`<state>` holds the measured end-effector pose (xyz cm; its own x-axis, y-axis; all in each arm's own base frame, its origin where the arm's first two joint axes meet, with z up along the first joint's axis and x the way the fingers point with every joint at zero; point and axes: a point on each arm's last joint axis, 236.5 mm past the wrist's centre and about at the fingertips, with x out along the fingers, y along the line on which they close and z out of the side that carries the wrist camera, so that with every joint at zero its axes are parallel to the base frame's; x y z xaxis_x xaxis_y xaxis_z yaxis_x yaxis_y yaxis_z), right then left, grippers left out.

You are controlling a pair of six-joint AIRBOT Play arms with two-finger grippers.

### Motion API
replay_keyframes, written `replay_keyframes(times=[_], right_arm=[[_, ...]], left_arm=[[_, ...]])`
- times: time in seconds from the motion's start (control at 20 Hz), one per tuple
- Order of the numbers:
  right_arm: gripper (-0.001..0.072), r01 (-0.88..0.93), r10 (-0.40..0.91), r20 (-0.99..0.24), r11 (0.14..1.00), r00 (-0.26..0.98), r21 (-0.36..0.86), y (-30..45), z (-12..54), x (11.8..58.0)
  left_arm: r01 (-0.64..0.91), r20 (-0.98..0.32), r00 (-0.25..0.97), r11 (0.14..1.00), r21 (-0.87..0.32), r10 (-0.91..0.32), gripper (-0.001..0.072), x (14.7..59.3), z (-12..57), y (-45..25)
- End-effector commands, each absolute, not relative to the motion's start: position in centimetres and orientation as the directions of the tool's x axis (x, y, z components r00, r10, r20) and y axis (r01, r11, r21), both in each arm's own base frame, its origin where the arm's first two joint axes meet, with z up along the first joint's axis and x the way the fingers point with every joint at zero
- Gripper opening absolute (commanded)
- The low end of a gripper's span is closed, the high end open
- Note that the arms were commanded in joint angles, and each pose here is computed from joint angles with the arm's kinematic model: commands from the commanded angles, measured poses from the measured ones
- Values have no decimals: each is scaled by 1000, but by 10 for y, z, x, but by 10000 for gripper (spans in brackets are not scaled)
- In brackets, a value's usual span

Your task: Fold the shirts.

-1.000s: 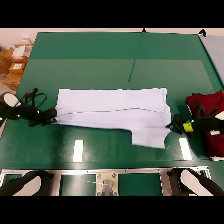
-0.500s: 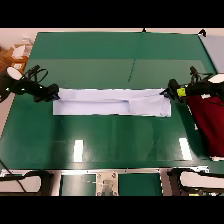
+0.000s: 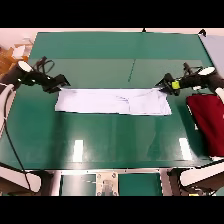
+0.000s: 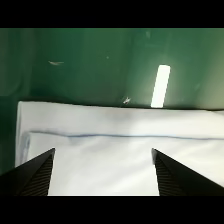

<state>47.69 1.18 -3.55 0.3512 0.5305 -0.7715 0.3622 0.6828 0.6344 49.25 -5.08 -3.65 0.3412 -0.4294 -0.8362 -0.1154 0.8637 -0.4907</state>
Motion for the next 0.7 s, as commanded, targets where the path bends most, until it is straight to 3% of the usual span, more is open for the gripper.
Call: replay_keyframes(times=[0.0,0.15,0.2,0.4,0.65], right_arm=[[582,281,561,-773,722,297,632,-23,-8,460],[612,258,516,-824,784,234,565,-67,-25,430],[667,258,515,-830,790,213,556,-73,-36,422],[690,224,596,-794,764,116,606,-54,-81,400],[690,145,718,-690,676,91,722,2,-101,411]], left_arm=[[-134,-841,282,849,-511,-461,708,482,3,-18],[-187,-839,289,832,-523,-462,708,476,37,17],[-200,-840,278,827,-525,-466,708,471,42,22],[-184,-842,233,828,-530,-487,707,462,44,12],[-153,-832,224,825,-544,-507,707,464,46,-7]])
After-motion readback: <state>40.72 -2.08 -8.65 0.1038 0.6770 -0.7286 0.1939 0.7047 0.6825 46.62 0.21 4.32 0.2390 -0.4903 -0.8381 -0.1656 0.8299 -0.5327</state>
